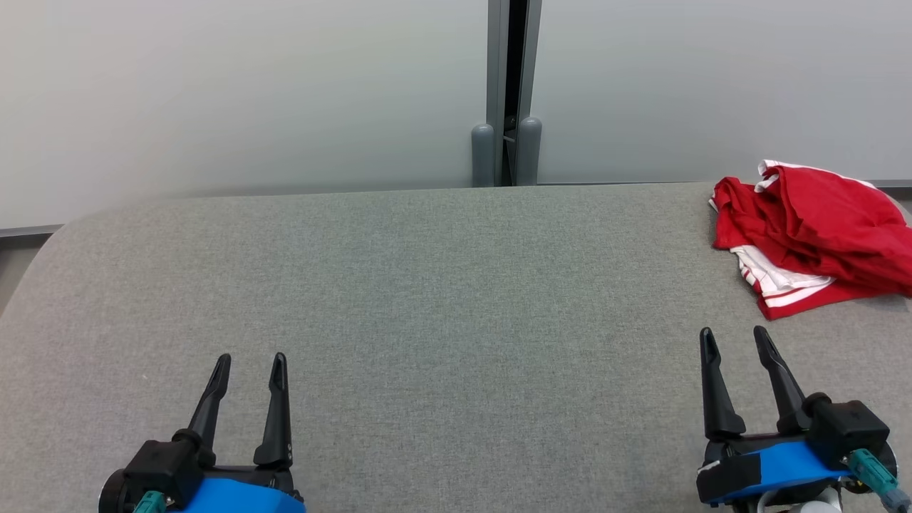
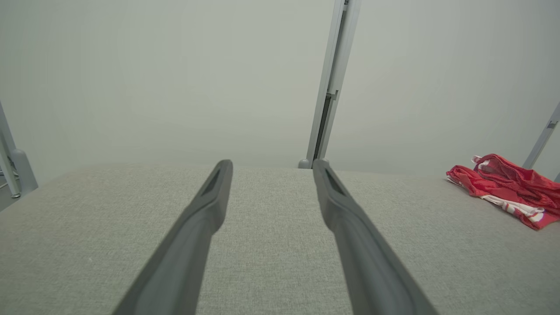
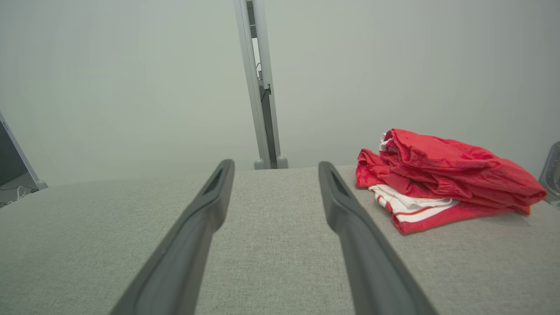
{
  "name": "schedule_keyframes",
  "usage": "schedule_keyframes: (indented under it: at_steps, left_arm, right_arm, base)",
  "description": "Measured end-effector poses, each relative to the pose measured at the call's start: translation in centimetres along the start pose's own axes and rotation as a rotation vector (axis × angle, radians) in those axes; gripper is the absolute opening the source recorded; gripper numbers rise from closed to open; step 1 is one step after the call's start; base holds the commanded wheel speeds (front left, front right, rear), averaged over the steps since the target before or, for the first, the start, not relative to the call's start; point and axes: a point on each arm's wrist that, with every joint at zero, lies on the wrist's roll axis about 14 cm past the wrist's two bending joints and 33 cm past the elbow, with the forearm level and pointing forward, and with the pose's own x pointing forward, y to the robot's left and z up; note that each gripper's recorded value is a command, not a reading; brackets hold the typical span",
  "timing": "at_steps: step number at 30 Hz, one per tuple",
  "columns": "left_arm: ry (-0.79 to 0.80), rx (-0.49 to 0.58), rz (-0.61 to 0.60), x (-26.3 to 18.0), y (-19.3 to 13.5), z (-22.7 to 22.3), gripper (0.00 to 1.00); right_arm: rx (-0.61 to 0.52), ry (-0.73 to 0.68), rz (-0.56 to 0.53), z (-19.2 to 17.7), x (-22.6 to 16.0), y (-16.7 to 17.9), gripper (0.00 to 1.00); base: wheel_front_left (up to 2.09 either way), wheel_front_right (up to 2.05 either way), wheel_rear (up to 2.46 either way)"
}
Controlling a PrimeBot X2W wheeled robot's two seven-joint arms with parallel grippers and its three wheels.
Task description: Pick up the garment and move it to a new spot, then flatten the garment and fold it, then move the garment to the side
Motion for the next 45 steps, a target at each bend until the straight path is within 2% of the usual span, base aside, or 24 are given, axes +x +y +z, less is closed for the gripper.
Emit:
schedule_keyframes:
  at_steps: [17, 18, 25, 45]
  left_arm:
    - [0.007, -0.003, 0.014, -0.7, 0.4, -0.2, 1.0]
    - [0.01, -0.004, 0.015, -0.7, 0.5, -0.3, 0.0]
    - [0.101, -0.022, 0.033, -2.0, 0.7, -3.0, 0.0]
    - [0.145, -0.366, 0.143, -2.0, 2.5, -3.7, 0.0]
  right_arm:
    - [0.018, -0.009, -0.007, 0.2, -0.7, 0.3, 1.0]
    - [0.019, -0.006, -0.007, 0.1, -0.7, 0.3, 0.0]
    - [0.035, 0.073, -0.022, -2.2, -1.7, 0.0, 0.0]
    - [0.39, 0.109, -0.128, -3.0, -1.8, -1.5, 0.0]
  base:
    - [0.0, 0.0, 0.0]
    - [0.0, 0.0, 0.0]
    - [0.0, 0.0, 0.0]
    - [0.0, 0.0, 0.0]
